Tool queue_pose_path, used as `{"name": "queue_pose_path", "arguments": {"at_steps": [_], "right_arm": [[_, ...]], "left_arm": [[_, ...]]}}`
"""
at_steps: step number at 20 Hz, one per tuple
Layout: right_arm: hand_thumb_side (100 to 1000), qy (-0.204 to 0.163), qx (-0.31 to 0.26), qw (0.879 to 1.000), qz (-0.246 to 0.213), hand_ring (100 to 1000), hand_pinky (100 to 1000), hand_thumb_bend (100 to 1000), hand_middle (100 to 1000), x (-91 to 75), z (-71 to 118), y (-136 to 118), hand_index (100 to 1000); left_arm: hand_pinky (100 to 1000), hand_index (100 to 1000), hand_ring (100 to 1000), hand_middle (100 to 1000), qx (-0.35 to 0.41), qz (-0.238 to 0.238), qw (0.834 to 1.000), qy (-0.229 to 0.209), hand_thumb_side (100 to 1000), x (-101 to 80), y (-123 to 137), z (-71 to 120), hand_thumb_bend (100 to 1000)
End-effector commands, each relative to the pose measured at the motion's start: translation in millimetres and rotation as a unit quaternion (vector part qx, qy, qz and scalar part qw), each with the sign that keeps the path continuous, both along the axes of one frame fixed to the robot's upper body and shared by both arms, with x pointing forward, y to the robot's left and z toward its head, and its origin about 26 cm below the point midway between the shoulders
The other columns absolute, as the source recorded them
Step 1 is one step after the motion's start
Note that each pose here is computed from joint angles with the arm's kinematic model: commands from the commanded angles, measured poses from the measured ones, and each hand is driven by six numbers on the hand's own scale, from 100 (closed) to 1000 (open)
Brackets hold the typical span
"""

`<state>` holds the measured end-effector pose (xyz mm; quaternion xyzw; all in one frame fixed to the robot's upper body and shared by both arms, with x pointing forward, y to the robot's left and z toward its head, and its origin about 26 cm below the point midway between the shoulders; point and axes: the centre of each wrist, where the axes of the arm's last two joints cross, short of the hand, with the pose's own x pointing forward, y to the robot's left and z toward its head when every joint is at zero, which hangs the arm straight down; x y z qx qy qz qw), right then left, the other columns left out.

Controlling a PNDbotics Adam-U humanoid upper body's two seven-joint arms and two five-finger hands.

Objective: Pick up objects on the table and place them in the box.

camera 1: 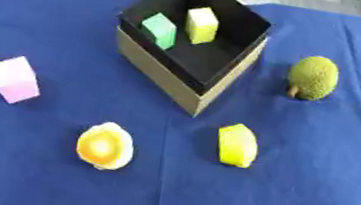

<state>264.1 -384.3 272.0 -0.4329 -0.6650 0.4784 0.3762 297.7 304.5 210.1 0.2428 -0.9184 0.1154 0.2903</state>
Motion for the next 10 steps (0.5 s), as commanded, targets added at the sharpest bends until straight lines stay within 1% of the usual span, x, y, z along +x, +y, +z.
{"name": "queue_pose_path", "arguments": {"at_steps": [1,10], "right_arm": [[100,-0.003,-0.027,1.000,-0.003,839,853,114,758,-2.1,17.0,3.1,792],[100,0.031,-0.066,0.997,-0.026,847,855,188,771,1.3,32.6,12.6,802]], "left_arm": [[776,780,735,635,0.012,-0.002,1.000,-0.013,593,-2.0,0.1,8.7,148],[775,780,735,634,0.014,-0.007,1.000,-0.013,594,-1.6,-1.1,9.3,145]]}}
